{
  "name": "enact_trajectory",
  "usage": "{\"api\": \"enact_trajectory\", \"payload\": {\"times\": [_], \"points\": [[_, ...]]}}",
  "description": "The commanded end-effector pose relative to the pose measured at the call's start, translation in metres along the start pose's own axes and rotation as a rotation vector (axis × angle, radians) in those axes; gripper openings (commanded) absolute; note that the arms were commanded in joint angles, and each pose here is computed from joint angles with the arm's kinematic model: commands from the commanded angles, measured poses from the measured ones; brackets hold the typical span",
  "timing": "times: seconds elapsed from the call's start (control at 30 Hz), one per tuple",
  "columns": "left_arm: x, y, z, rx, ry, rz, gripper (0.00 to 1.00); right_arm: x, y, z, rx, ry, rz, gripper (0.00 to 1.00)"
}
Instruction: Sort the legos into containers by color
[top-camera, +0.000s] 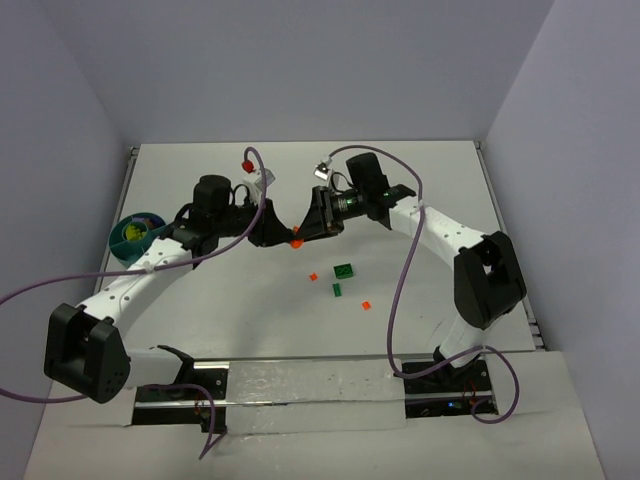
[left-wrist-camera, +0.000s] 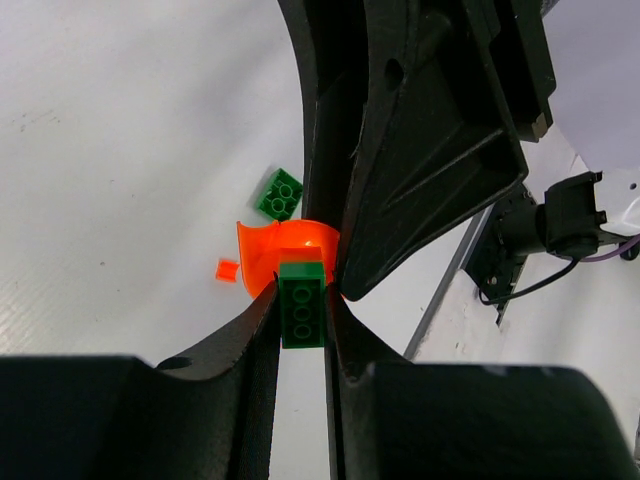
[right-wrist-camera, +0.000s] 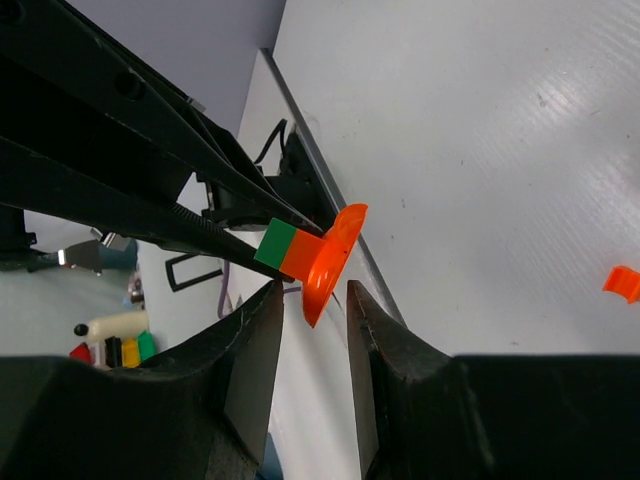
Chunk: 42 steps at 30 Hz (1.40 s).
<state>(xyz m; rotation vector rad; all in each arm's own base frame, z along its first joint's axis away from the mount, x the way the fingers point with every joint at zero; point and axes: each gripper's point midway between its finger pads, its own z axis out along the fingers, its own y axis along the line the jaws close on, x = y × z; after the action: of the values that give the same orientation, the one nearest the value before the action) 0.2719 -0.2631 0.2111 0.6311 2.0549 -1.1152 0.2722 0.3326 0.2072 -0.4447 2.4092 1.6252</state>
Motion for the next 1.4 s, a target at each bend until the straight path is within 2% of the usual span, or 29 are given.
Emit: {"api": "enact_trajectory", "payload": {"times": [0.0, 0.2, 0.27, 0.67, 0.97, 1.2, 1.37], "points": [[-0.029, -0.011, -0.001, 0.023, -0.071, 0.033, 0.00, -0.011, 0.015, 0.004, -0.020, -0.014, -0.061, 0.35], [-0.028, -0.009, 0.000, 0.017, -0.066, 0.027, 0.00, -0.013, 0.012, 0.001, 0.022, -0.033, -0.087, 0.12], [-0.028, -0.006, 0.000, 0.007, -0.061, 0.025, 0.00, -0.016, 0.009, -0.001, 0.056, -0.048, -0.108, 0.00], [-0.031, 0.008, -0.007, -0.087, -0.083, 0.018, 0.00, -0.025, -0.021, -0.015, 0.273, -0.134, -0.119, 0.00], [-0.034, 0.016, -0.026, -0.083, -0.112, -0.013, 0.00, -0.030, -0.043, -0.030, 0.266, -0.160, -0.037, 0.00], [-0.035, 0.015, -0.040, -0.029, -0.136, -0.011, 0.00, -0.031, -0.055, -0.038, 0.313, -0.171, -0.049, 0.00], [-0.036, 0.043, -0.045, -0.180, -0.137, 0.006, 0.00, -0.031, -0.059, -0.039, 0.333, -0.178, -0.032, 0.00]]}}
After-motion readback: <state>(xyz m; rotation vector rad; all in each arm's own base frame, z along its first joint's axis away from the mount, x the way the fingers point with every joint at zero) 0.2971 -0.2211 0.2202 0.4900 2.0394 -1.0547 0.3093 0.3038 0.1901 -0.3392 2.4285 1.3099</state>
